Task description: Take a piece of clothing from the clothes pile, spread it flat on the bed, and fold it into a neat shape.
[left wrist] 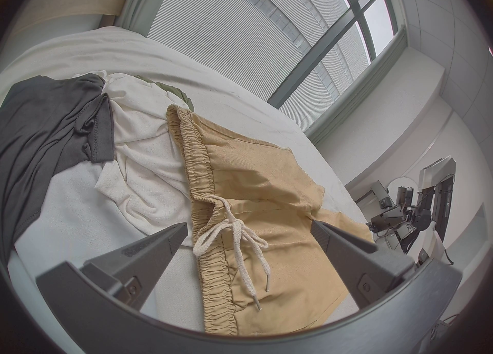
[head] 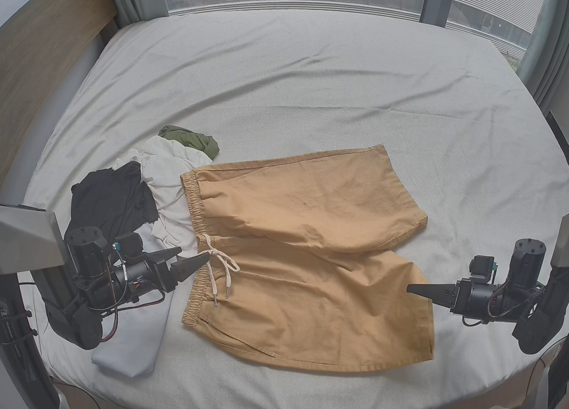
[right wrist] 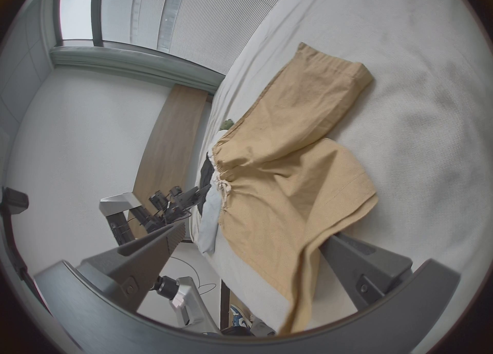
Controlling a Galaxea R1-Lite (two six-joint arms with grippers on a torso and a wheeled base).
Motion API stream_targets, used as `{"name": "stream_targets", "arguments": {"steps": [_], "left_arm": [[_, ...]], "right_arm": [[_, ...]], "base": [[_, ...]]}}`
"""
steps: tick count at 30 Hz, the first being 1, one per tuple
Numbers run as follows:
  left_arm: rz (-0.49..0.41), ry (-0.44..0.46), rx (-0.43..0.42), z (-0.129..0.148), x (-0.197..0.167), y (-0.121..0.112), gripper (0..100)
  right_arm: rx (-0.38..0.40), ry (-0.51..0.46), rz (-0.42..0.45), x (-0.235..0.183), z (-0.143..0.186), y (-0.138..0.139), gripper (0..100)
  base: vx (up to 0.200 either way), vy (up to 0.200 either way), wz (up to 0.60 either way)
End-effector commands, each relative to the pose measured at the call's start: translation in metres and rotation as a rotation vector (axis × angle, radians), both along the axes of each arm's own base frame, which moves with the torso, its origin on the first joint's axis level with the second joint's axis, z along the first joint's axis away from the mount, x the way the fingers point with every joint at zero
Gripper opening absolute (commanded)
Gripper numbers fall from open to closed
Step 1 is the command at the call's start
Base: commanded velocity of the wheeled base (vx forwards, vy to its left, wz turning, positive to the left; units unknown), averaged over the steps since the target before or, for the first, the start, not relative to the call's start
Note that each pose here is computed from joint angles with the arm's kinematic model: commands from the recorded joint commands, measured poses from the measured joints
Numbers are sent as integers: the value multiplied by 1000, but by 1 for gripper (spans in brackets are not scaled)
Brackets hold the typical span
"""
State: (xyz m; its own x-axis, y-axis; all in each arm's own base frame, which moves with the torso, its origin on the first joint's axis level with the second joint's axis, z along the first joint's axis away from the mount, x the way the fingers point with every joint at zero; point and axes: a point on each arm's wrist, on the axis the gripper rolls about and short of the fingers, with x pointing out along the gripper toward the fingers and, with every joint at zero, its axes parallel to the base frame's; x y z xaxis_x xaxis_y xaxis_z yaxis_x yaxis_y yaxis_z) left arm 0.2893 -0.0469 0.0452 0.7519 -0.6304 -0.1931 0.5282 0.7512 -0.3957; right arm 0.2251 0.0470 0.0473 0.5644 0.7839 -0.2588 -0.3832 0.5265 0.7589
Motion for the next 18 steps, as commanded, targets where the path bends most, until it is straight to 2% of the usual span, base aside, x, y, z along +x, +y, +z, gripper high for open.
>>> {"name": "stream_targets", "arguments": {"steps": [1, 18], "left_arm": [[0, 4, 0, -1, 0, 0, 100], [-4, 6, 12, -4, 1, -1, 100]], "right_arm": [[-9, 57, -30, 9, -17, -6, 100], [19, 78, -120, 52, -42, -23, 100]], "base": [[0, 0, 0], [0, 0, 0]]}}
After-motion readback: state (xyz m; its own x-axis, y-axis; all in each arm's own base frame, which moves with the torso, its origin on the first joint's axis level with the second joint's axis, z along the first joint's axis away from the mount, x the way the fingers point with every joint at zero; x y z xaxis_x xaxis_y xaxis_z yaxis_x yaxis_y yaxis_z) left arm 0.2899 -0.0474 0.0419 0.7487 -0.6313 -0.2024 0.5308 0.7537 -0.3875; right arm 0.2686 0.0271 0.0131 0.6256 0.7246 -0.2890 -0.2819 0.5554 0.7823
